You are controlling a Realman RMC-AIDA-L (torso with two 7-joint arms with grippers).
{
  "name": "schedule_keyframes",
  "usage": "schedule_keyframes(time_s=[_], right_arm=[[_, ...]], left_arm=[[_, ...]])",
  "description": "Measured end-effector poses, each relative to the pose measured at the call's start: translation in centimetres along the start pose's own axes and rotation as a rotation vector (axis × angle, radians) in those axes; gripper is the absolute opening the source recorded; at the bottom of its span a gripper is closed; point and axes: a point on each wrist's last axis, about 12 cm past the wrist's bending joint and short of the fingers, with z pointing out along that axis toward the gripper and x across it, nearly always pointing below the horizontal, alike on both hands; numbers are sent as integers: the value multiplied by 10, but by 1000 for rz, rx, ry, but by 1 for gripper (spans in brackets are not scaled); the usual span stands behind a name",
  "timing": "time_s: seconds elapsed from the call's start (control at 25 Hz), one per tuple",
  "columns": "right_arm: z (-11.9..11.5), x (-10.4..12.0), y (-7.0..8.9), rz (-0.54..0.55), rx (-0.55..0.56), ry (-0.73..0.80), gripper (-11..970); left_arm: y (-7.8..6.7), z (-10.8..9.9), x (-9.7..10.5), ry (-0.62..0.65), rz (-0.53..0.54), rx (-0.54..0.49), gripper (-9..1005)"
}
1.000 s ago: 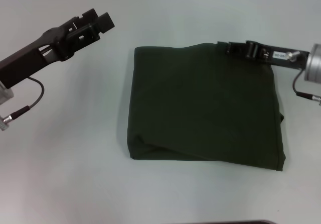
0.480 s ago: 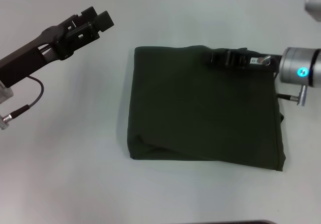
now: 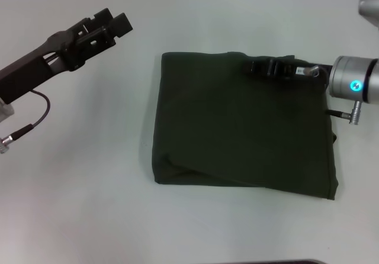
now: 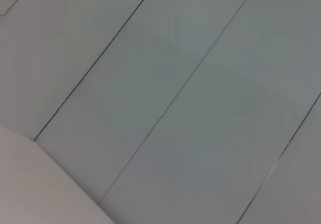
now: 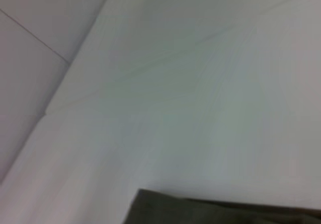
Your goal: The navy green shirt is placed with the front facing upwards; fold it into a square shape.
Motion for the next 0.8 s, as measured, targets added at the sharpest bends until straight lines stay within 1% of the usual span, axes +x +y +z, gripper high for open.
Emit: schedule_keyframes(time_s=[0.16, 0.28, 0.36, 0.52, 0.56, 0.6, 0.64, 0.68, 0.72, 0.76, 0.8], right_arm=[[-13, -1, 5, -13, -102, -76, 166], [-23, -3, 10, -44, -170, -101, 168], [-30, -3, 12, -87, -208, -106, 170], [-44, 5, 18, -207, -291, -132, 175], [-48, 7, 18, -226, -307, -145, 176], [-56, 13, 19, -274, -342, -167, 177], [-56, 13, 19, -274, -342, -167, 245], [-60, 17, 20, -299, -361, -175, 314], [-69, 25, 20, -345, -396, -188, 382], [-69, 25, 20, -345, -396, -188, 404], [-74, 29, 20, -364, -411, -193, 426]], left_arm=[[0, -2, 0, -7, -1, -6, 920], [1, -3, -1, -7, 2, -9, 920], [1, -4, -2, -5, 5, -10, 920], [1, -8, -4, -11, 4, -13, 921], [1, -10, -4, -13, 5, -10, 921], [-1, -12, -5, -14, 7, -4, 921], [-2, -15, -5, -12, 13, 6, 921], [-4, -18, -5, -10, 20, 14, 921], [-9, -25, -3, 8, 35, 34, 921], [-9, -25, -3, 8, 35, 34, 921], [-12, -29, -1, 17, 40, 42, 921]])
